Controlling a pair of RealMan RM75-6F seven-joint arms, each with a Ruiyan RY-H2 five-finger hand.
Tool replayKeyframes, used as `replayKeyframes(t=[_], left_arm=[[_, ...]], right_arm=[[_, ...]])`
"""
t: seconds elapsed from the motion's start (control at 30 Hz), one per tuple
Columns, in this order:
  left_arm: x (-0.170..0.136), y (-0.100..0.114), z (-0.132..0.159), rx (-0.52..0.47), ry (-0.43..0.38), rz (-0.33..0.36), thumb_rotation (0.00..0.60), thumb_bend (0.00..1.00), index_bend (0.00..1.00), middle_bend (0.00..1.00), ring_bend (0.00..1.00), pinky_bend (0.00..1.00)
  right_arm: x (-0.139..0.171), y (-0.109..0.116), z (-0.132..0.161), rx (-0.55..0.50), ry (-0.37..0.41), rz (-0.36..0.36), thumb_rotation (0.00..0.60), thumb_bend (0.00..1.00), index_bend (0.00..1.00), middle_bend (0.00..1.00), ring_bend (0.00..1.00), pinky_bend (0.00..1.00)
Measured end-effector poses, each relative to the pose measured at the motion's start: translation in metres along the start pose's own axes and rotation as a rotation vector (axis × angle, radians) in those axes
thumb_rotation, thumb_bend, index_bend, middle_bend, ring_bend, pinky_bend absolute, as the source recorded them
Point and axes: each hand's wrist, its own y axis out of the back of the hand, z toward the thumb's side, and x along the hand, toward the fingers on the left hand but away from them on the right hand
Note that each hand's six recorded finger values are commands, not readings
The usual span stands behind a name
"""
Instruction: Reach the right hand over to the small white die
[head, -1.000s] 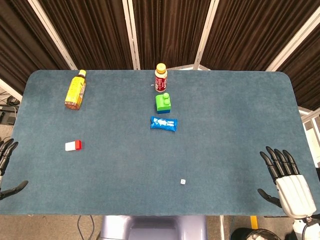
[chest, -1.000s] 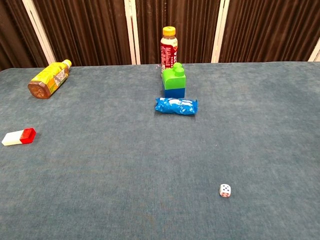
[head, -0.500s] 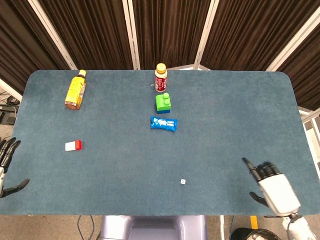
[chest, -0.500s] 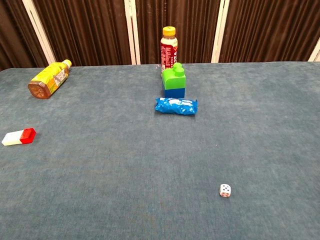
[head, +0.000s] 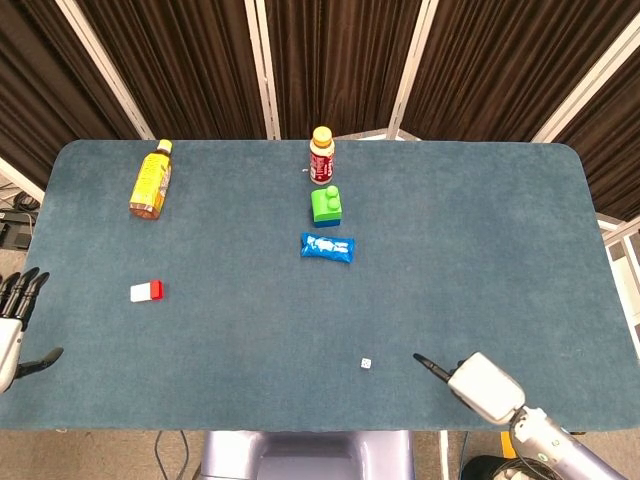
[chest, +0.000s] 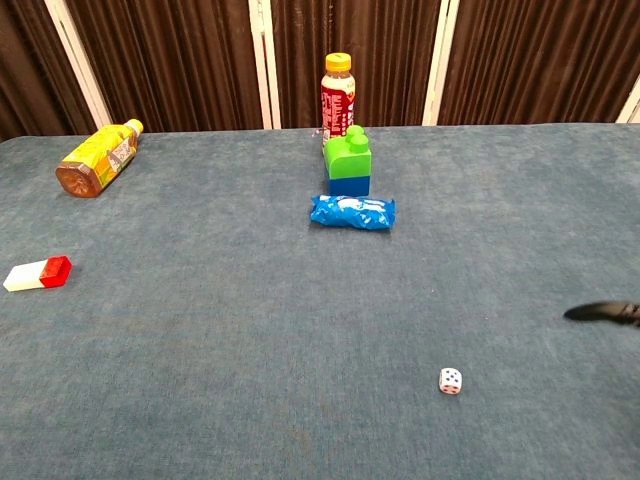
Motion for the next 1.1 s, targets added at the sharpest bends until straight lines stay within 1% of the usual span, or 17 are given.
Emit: replayKeyframes(t=[0.23, 0.47, 0.63, 1.1], left_arm=[[0.004, -0.006, -0.001, 0.017, 0.014, -0.014, 0.6, 0.0, 0.0, 0.0, 0.0, 0.0], [0.007, -0.011, -0.002, 0.031, 0.021, -0.025, 0.6, 0.0, 0.0, 0.0, 0.0, 0.0], [0.009, -0.013, -0.003, 0.033, 0.024, -0.032, 0.6, 0.0, 0.0, 0.0, 0.0, 0.0], [0.014, -0.014, -0.01, 0.027, 0.044, -0.041, 0.6, 0.0, 0.0, 0.0, 0.0, 0.0]], right_arm=[[-0.025, -0.01, 0.015, 0.029, 0.074, 0.047, 0.6, 0.49, 0.0, 0.78, 0.77, 1.0], [-0.052, -0.017, 0.026, 0.036, 0.12, 0.096, 0.6, 0.49, 0.0, 0.78, 0.77, 1.0], [-0.069, -0.015, 0.033, 0.039, 0.147, 0.11, 0.6, 0.49, 0.0, 0.79, 0.77, 1.0], [-0.082, -0.013, 0.04, 0.048, 0.166, 0.111, 0.6, 0.49, 0.0, 0.79, 0.77, 1.0]])
